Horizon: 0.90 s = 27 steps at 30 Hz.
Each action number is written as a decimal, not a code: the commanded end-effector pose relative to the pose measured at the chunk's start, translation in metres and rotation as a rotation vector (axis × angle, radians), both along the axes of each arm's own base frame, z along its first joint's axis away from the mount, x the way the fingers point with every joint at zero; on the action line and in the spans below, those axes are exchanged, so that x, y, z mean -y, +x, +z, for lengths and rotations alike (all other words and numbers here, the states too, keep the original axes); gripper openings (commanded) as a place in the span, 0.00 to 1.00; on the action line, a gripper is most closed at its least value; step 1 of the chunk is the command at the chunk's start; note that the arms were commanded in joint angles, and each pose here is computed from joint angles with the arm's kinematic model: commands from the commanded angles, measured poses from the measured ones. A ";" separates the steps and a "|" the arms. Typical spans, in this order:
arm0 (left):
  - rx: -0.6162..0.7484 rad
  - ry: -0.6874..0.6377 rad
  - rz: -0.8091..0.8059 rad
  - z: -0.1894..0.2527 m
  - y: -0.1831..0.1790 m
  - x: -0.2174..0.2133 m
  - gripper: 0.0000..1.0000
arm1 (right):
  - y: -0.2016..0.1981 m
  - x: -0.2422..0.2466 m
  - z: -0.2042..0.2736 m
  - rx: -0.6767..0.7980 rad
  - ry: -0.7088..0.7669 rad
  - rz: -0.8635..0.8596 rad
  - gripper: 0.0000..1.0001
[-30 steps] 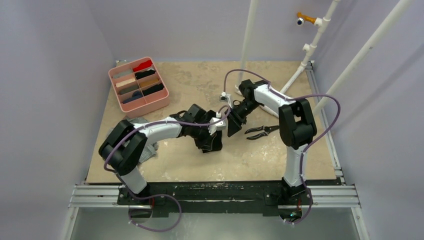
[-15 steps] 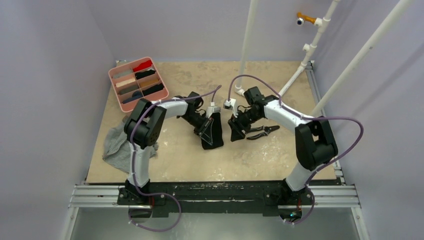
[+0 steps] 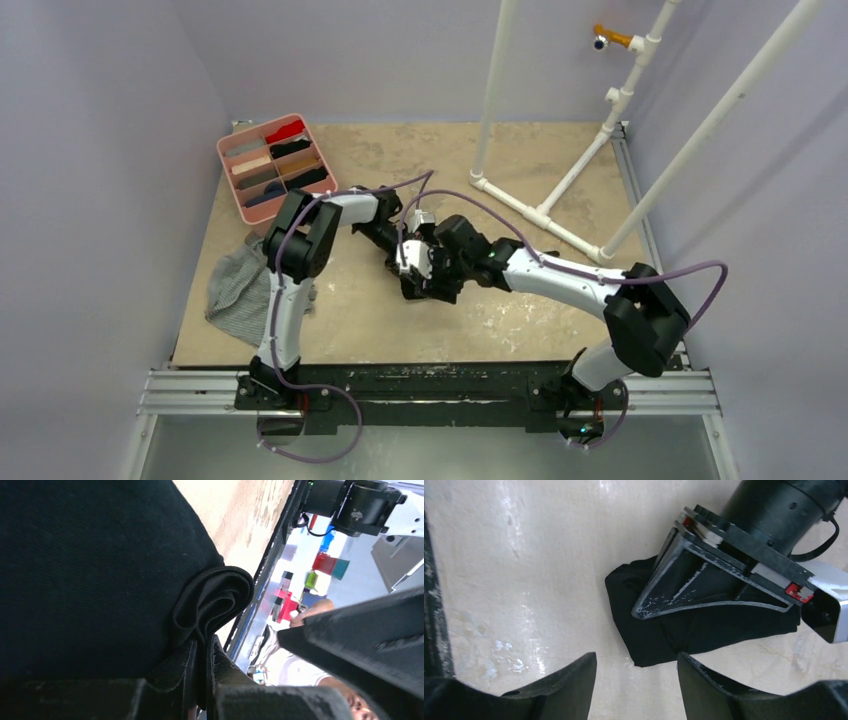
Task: Roll the underwear
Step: Roll the underwear to the center of the board.
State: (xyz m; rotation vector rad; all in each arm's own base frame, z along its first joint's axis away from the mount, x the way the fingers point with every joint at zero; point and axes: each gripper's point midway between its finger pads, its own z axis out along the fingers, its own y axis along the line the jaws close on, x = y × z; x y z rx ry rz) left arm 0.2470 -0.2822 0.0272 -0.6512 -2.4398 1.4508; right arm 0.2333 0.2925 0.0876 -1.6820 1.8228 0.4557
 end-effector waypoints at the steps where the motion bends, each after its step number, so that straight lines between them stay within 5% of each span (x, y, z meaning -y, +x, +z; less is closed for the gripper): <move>1: -0.049 0.031 0.014 -0.005 0.004 -0.003 0.00 | 0.023 -0.007 -0.002 0.240 -0.097 -0.013 0.59; 20: -0.078 0.035 0.001 -0.006 0.002 -0.004 0.00 | 0.026 -0.014 -0.054 0.291 -0.245 0.079 0.54; 27: -0.068 0.029 -0.005 -0.003 0.002 -0.004 0.00 | 0.019 -0.014 -0.073 0.241 -0.273 0.111 0.32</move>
